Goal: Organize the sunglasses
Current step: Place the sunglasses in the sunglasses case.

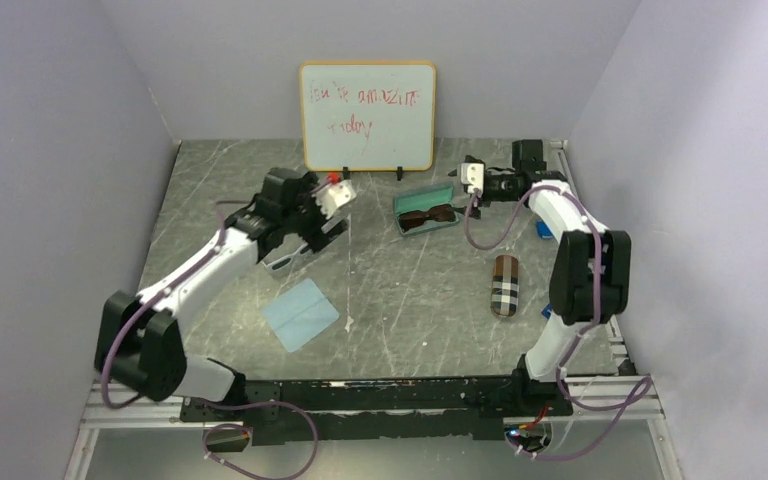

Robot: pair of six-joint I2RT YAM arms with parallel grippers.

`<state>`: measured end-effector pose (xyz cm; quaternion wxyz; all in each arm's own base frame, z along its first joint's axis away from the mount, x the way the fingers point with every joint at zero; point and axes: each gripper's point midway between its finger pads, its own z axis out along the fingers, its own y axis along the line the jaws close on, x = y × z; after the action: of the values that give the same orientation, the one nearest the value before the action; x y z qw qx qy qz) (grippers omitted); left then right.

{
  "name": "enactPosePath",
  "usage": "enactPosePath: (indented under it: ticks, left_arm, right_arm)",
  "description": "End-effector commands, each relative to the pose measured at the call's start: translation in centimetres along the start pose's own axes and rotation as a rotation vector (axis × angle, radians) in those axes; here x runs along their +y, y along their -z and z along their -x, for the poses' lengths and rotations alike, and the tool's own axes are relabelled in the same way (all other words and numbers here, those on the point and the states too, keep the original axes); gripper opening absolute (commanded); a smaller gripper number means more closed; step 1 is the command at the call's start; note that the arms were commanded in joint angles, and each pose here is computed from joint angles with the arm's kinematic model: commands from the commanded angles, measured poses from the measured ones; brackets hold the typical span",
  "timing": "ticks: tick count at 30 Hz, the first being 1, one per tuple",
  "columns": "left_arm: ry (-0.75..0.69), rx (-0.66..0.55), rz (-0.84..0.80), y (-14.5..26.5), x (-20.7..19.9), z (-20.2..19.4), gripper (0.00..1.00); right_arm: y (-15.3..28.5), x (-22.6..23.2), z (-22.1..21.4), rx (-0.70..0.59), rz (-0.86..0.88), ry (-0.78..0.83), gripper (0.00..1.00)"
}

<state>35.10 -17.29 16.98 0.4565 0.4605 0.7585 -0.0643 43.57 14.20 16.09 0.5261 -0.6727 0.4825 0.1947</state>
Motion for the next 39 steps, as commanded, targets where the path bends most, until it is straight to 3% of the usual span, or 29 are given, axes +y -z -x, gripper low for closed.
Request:
enactPosePath:
  ticks: [1, 4, 8, 12, 19, 21, 28, 34, 39]
  left_arm:
    - [0.027, -0.106, 0.067, -2.5, 2.5, 7.5, 0.96]
    - [0.101, -0.155, 0.015, -5.1, 3.4, 11.9, 0.96]
    - [0.190, -0.248, -0.054, -8.2, 4.1, 17.6, 0.96]
    - [0.248, -0.258, -0.128, -12.4, 2.8, 19.9, 0.96]
    - [0.363, -0.211, -0.341, -19.0, -1.2, 19.1, 0.96]
    - [0.387, -0.215, -0.386, -19.6, -2.0, 19.0, 0.96]
    - [0.484, -0.212, -0.463, -20.4, -3.5, 17.7, 0.96]
    - [0.560, -0.207, -0.508, -21.3, -3.7, 16.8, 0.94]
    - [0.586, -0.202, -0.520, -21.8, -3.6, 16.2, 0.91]
  right_arm:
    - [1.7, -1.7, 0.1, 0.093, -0.161, -0.098, 0.75]
    - [1.8, 0.1, 1.2, 0.096, -0.200, -0.275, 0.66]
    - [1.8, 1.5, 3.0, 0.123, -0.355, -0.444, 0.66]
    - [1.2, 2.5, 4.3, 0.133, -0.478, -0.514, 0.68]
    - [-0.9, 3.5, 2.0, 0.108, -0.585, -0.788, 0.61]
    - [-1.6, 4.4, 0.9, 0.113, -0.581, -0.844, 0.55]
    - [-4.1, 7.8, -0.9, 0.162, -0.566, -0.832, 0.51]
    - [-5.2, 7.5, -2.6, 0.248, -0.594, -0.910, 0.51]
    - [-5.8, 7.6, -2.4, 0.218, -0.588, -0.965, 0.50]
